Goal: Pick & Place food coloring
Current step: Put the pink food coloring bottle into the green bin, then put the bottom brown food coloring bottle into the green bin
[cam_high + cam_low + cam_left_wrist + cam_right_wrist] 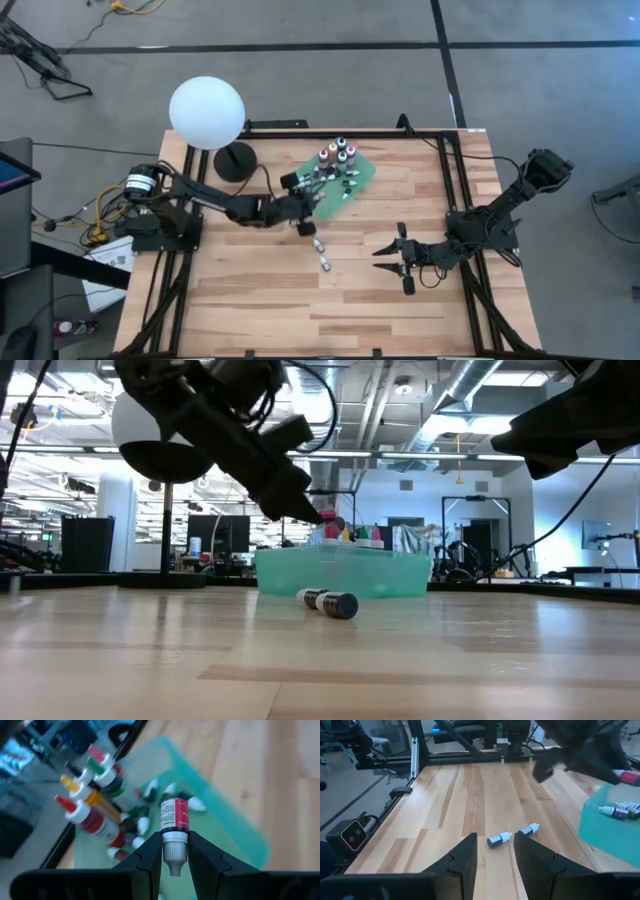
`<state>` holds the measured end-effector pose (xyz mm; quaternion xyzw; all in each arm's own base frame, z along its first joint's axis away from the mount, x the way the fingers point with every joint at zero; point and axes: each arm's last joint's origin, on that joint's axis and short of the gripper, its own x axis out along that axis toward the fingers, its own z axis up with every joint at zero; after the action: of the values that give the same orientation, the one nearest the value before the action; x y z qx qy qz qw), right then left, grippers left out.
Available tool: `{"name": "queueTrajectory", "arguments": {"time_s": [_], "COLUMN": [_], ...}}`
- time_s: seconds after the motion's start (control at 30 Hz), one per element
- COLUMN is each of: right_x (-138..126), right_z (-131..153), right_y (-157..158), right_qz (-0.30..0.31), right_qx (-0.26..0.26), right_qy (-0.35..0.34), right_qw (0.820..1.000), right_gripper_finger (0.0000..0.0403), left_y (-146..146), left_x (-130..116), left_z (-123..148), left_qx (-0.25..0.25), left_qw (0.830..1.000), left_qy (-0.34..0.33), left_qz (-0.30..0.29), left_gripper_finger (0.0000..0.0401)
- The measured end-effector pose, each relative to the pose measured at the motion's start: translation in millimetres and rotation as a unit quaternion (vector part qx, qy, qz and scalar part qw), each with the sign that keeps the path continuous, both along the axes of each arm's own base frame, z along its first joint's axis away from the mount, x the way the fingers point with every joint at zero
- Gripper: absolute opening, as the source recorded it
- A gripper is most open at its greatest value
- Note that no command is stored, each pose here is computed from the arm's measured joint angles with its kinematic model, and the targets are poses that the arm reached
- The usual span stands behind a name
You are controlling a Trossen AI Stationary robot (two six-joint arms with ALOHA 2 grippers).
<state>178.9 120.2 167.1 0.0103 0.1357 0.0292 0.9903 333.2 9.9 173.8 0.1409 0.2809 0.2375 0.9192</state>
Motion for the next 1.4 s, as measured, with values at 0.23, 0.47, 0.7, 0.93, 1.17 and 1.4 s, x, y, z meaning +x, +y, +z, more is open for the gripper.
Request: {"name": "queueTrajectory", "arguments": {"time_s": [0.23,0.47,0.7,0.93,1.17,1.4], "right_x": [0,0,0,0,3,8], "right_z": [-1,-1,-1,-1,-1,-2], "right_y": [0,0,0,0,-5,-15], "right_qz": [0.000,0.000,0.000,0.000,-0.018,-0.056], "right_qx": [-0.003,-0.003,-0.003,-0.002,0.022,0.056], "right_qy": [0.003,0.003,0.003,0.003,0.005,0.014], "right_qw": [1.000,1.000,1.000,1.000,1.000,0.997], "right_gripper_finger": [0.0120,0.0120,0.0120,0.0120,0.0120,0.0120], "left_y": [35,49,59,61,51,9], "left_x": [-6,-8,-10,-10,-8,-16], "left_z": [-6,-6,-6,-5,-2,30], "left_qx": [-0.039,-0.046,-0.051,-0.041,-0.048,-0.071], "left_qw": [0.998,0.996,0.994,0.994,0.997,0.989], "left_qy": [0.015,0.010,0.004,0.001,0.002,0.008], "left_qz": [0.057,0.080,0.099,0.106,0.067,-0.127], "left_gripper_finger": [0.0073,0.0073,0.0087,0.0130,0.0141,0.0142]}}
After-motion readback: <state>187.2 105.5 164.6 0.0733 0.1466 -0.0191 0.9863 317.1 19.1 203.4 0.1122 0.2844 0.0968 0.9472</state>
